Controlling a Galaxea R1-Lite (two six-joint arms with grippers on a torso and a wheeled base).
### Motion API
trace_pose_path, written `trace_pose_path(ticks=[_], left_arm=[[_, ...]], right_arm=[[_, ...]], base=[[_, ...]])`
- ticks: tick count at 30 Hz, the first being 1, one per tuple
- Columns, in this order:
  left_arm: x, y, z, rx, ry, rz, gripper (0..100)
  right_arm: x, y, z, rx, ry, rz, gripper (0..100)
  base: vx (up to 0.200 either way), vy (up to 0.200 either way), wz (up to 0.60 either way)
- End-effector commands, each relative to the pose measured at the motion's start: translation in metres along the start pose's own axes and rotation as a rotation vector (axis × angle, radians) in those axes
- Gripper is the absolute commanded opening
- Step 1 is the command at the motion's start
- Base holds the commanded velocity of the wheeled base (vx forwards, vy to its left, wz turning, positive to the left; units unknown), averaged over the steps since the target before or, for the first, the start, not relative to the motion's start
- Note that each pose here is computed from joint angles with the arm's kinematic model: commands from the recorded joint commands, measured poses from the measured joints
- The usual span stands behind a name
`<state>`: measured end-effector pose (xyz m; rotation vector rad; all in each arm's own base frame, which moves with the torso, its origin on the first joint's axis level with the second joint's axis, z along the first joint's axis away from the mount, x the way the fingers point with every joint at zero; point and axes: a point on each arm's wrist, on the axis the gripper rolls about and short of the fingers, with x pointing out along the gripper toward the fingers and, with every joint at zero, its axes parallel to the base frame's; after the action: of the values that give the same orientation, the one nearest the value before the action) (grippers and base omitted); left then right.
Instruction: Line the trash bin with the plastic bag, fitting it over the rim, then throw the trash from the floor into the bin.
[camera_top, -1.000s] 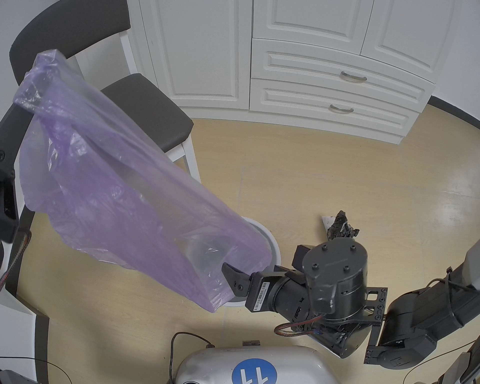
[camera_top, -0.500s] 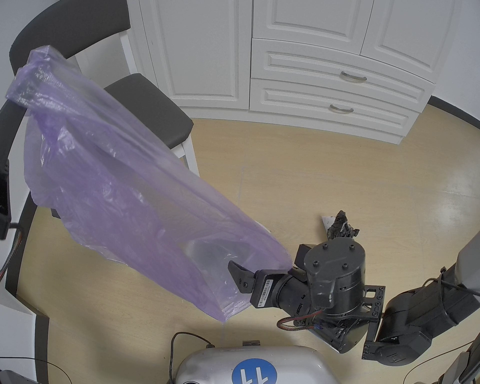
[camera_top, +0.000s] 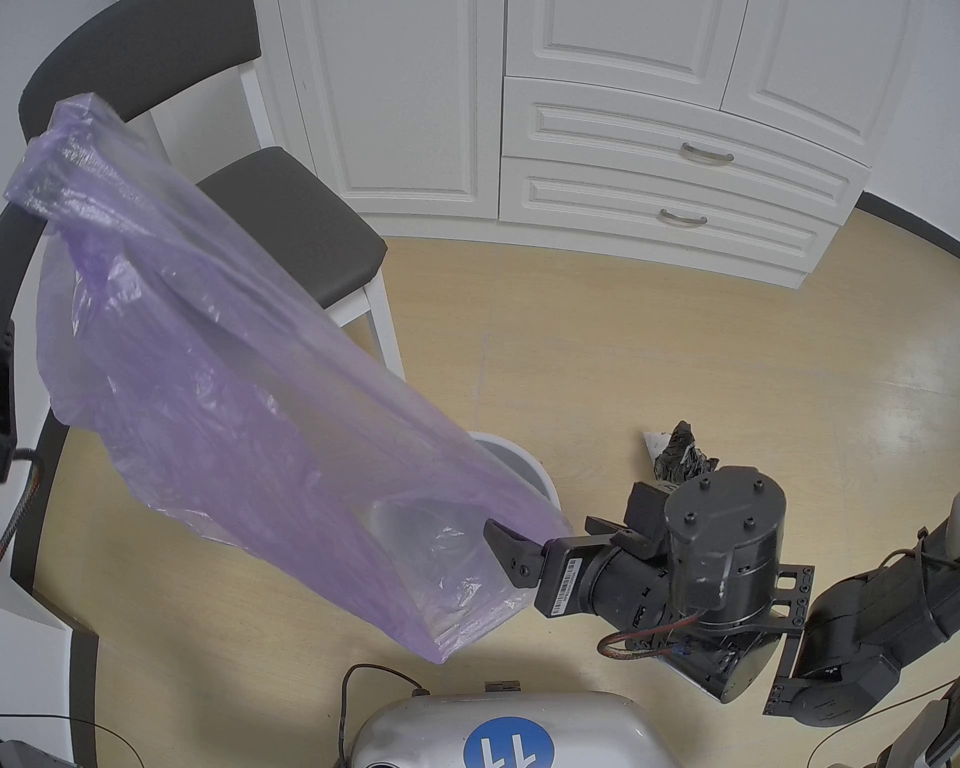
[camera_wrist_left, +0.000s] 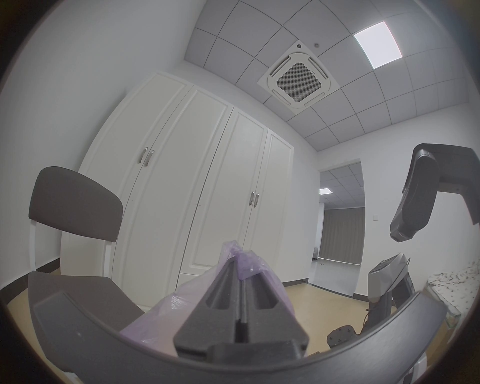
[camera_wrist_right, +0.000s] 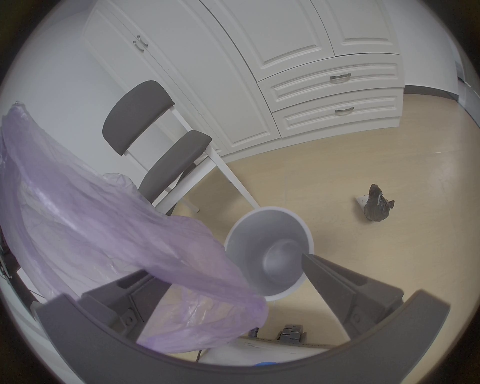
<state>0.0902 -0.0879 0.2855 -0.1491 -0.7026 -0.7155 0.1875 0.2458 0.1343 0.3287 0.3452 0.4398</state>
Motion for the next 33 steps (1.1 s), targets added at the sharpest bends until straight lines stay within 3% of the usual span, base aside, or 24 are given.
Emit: trace_pose_path(ticks=[1,14,19,21,33], left_arm=[[0.0,0.0,0.0,0.0,-0.001,0.0,0],[0.001,0.0,0.0,0.0,0.001,0.0,0],[0.001,0.0,0.0,0.0,0.001,0.0,0],[0.001,0.0,0.0,0.0,0.001,0.0,0],[0.0,0.0,-0.001,0.0,0.005,0.0,0]], right_arm=[[0.002,0.003,-0.014,-0.007,0.015,0.021,100],[0.016,-0.001,-0.058,-0.021,-0.046,0.179,100],[0.024,-0.006,-0.069,-0.037,-0.112,0.205,100],[0.028,-0.009,-0.076,-0.069,-0.094,0.19,100],[0.035,-0.002,-0.067,-0.036,-0.14,0.202,100]], base=[[0.0,0.0,0.0],[0.0,0.0,0.0],[0.0,0.0,0.0],[0.0,0.0,0.0],[0.0,0.0,0.0]])
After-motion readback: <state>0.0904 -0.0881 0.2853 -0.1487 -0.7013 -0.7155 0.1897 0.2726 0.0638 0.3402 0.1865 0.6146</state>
